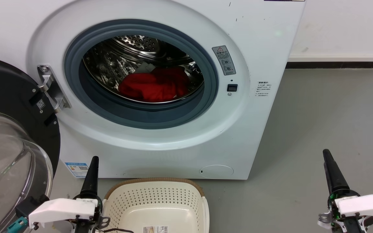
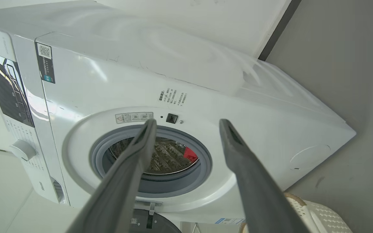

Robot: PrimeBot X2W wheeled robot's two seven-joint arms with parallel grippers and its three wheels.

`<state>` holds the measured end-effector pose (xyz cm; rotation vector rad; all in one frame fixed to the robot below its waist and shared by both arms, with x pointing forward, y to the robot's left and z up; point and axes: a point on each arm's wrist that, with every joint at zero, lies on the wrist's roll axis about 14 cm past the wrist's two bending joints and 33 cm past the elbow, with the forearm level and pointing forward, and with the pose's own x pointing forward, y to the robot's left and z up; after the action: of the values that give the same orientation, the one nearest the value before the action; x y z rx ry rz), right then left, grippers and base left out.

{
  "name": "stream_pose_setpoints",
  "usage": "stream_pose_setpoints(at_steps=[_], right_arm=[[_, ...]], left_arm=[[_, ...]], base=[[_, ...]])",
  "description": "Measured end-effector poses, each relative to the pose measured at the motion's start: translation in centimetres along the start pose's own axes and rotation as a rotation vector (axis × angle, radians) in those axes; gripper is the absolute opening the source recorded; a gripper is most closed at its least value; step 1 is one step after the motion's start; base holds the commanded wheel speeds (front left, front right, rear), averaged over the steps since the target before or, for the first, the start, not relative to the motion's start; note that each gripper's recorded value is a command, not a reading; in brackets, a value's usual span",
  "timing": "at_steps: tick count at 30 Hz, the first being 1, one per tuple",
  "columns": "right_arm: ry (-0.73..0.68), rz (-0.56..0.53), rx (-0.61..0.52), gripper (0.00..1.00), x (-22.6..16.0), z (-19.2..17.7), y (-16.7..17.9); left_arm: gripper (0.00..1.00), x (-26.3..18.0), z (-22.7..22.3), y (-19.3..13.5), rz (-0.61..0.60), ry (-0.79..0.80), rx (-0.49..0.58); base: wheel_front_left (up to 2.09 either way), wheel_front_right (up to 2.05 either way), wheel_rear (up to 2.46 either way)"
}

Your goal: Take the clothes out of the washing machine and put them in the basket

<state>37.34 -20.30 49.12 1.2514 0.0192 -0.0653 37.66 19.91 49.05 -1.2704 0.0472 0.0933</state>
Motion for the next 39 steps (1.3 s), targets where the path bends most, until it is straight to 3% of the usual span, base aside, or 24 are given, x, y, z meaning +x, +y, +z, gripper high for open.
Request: stream_pose_setpoints(at_steps=[25, 39], right_arm=[[-0.012, 0.107, -0.537, 1.0, -1.0, -1.0, 2.8], [-0.028, 0.141, -0.73, 1.0, -1.5, -1.3, 3.4]], left_arm=[[1.0, -0.7, -1.0, -0.9, 0.016, -0.033, 0.493], [1.0, -1.2, -1.3, -1.2, 0.01, -0.061, 0.696]], base=[[0.0, 0.0, 0.0], [0.0, 0.0, 0.0]])
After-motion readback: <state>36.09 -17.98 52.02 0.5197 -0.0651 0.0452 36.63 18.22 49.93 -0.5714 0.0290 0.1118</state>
